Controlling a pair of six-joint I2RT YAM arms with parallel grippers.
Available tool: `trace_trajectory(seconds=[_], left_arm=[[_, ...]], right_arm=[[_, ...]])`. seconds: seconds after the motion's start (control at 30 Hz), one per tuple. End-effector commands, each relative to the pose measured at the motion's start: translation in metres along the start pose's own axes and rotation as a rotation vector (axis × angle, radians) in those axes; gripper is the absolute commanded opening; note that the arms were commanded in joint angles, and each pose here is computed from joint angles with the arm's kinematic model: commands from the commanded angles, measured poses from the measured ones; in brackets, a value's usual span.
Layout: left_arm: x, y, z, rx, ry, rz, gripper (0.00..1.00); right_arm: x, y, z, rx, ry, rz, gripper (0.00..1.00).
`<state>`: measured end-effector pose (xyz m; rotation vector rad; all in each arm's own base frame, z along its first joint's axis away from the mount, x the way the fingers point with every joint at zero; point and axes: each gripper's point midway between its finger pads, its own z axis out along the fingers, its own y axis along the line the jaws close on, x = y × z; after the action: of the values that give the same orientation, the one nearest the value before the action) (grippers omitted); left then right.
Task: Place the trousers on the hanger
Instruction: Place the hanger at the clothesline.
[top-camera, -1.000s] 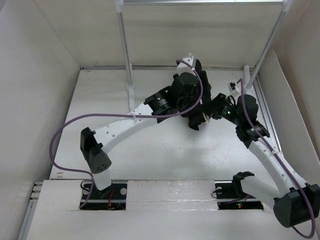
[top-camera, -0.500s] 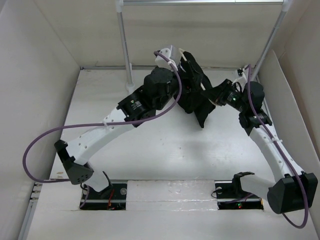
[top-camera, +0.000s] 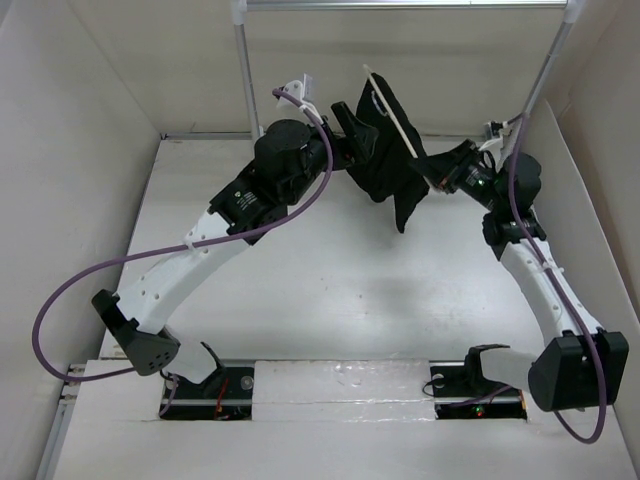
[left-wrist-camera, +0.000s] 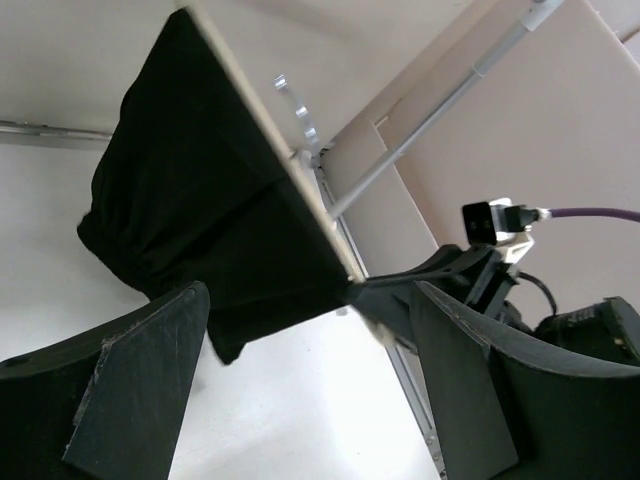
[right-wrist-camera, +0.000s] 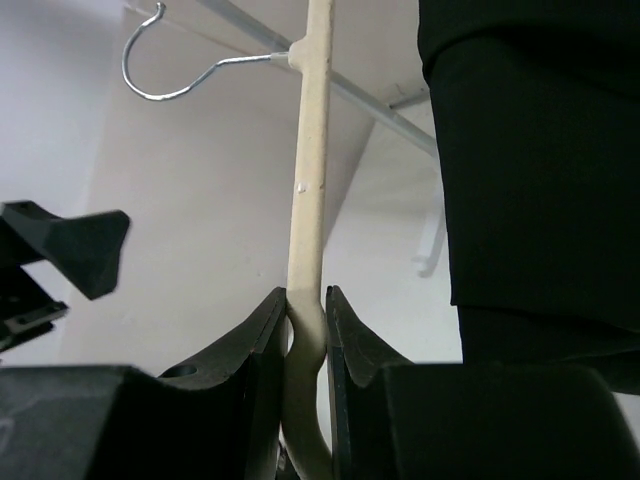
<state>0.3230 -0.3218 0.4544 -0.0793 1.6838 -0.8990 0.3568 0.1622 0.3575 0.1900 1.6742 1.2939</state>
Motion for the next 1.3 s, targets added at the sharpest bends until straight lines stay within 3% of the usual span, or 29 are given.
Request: trace_trajectory(seconds=[0.0, 0.37, 0.6, 0.67, 1.0, 1.27], left_arm=[[-0.02, -0.009, -0.004, 0.033, -0.041, -0.015, 0.77], [-0.007, 0.003, -0.008, 0.0, -0.003, -0.003, 0.77], [0.021, 0.02, -0.013, -0.025, 0.064, -0.009, 0.77], [0.024, 0.021, -0.015, -0.023, 0.074, -0.017, 0.76], [0.042, 0.032, -0.02, -0.037, 0.117, -0.027, 0.76], [0.043, 0.033, -0.021, -0.04, 0.118, -0.029, 0.76]], right_arm=[[-0.051, 0.076, -0.015, -0.263, -0.163, -0.108, 0.0], [-0.128, 0.08, -0.045, -0.37, -0.413, 0.044, 0.0], [-0.178, 0.062, -0.056, -0.316, -0.556, 0.068, 0.0], [-0.187, 0.048, -0.053, -0.304, -0.577, 0.081, 0.0], [-0.229, 0.071, -0.062, -0.433, -0.664, 0.116, 0.0], [-0.262, 0.064, -0.058, -0.417, -0.725, 0.14, 0.0]])
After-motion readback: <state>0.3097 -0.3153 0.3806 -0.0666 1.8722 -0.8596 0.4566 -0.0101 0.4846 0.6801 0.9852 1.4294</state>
